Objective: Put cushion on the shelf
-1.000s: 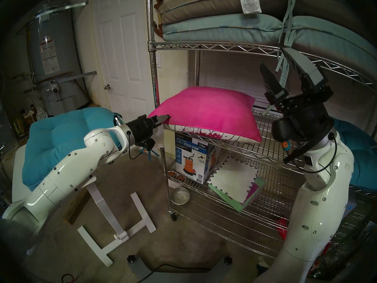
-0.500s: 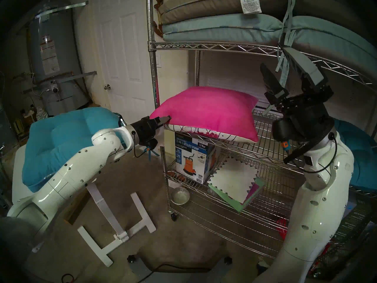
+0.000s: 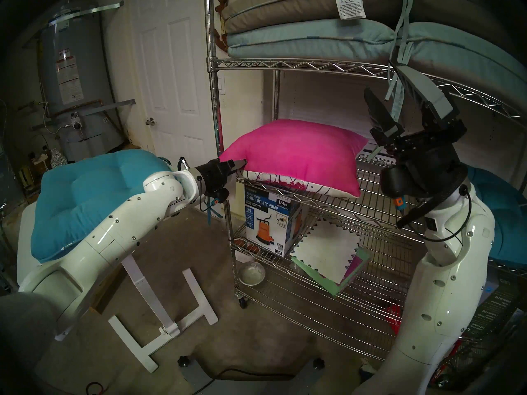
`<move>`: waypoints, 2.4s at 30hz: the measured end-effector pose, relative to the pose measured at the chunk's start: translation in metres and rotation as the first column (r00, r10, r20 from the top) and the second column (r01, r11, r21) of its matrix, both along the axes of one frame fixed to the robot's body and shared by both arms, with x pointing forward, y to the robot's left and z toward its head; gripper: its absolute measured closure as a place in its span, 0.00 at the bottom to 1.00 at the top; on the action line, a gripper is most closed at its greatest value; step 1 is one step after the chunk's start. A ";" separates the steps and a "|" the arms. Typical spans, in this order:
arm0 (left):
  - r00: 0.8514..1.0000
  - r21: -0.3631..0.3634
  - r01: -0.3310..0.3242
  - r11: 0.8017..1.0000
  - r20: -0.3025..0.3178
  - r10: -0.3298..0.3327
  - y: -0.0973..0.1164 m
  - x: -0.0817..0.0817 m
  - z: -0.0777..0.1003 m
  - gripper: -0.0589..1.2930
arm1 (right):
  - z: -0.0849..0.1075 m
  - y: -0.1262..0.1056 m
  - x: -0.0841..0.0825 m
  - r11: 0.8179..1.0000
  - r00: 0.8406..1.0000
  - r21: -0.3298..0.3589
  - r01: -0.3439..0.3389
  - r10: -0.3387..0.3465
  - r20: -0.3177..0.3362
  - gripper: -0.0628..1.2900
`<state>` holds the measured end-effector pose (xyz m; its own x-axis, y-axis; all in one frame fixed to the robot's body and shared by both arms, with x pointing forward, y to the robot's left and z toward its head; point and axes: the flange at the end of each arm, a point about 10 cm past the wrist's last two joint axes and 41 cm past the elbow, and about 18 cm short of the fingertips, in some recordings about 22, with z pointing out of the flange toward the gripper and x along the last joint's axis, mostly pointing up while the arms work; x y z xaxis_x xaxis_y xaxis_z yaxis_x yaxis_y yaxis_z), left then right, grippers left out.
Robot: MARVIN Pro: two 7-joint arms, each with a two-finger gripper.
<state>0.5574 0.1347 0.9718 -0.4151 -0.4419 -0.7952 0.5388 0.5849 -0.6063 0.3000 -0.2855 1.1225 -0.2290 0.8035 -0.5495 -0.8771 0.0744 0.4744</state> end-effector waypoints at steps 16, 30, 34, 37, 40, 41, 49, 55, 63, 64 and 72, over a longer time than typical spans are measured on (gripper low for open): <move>1.000 0.040 -0.003 0.999 -0.026 0.004 -0.018 0.039 0.001 0.97 | 0.000 0.000 0.000 1.000 1.000 0.001 -0.002 0.002 0.001 0.07; 0.999 -0.001 0.047 0.999 0.016 -0.047 -0.043 0.045 0.015 0.97 | 0.000 0.000 0.000 1.000 1.000 0.002 -0.002 0.002 0.002 0.07; 0.995 -0.036 0.088 0.995 0.054 -0.086 -0.050 0.036 0.030 0.97 | 0.000 0.000 0.000 1.000 1.000 0.002 -0.002 0.002 0.003 0.07; 0.992 -0.053 0.110 0.993 0.073 -0.106 -0.051 0.030 0.035 0.91 | 0.000 0.000 0.000 1.000 1.000 0.003 -0.002 0.002 0.003 0.07; 0.989 -0.064 0.128 0.990 0.085 -0.122 -0.048 0.022 0.035 0.58 | 0.001 0.000 0.000 1.000 1.000 0.003 -0.002 0.002 0.003 0.07; 0.988 -0.069 0.134 0.989 0.088 -0.128 -0.045 0.019 0.034 0.28 | 0.001 0.000 0.000 1.000 1.000 0.003 -0.002 0.002 0.003 0.07; 0.982 -0.086 0.171 0.982 0.098 -0.162 -0.032 -0.003 0.024 0.05 | 0.001 0.000 0.000 1.000 1.000 0.004 -0.002 0.002 0.003 0.07; 0.974 -0.094 0.209 0.973 0.111 -0.198 -0.029 -0.021 0.019 0.05 | 0.001 0.000 0.000 1.000 1.000 0.005 -0.001 0.001 0.004 0.07; 0.957 -0.103 0.272 0.957 0.138 -0.257 -0.034 -0.045 0.020 0.05 | 0.000 0.000 0.000 1.000 1.000 0.005 -0.001 0.001 0.004 0.07; 0.955 -0.104 0.277 0.955 0.140 -0.262 -0.034 -0.048 0.020 0.05 | 0.000 0.000 0.000 1.000 1.000 0.005 -0.001 0.001 0.004 0.07; 0.935 -0.101 0.326 0.940 0.181 -0.304 -0.035 -0.073 0.031 0.05 | 0.000 0.000 0.000 1.000 1.000 0.006 -0.001 0.001 0.004 0.07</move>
<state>0.4849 0.0993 1.0031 -0.4209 -0.4111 -0.8086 0.7791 0.2928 -0.5543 0.2998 -0.2859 1.1229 -0.2277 0.8066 -0.5455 -0.8790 0.0707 0.4715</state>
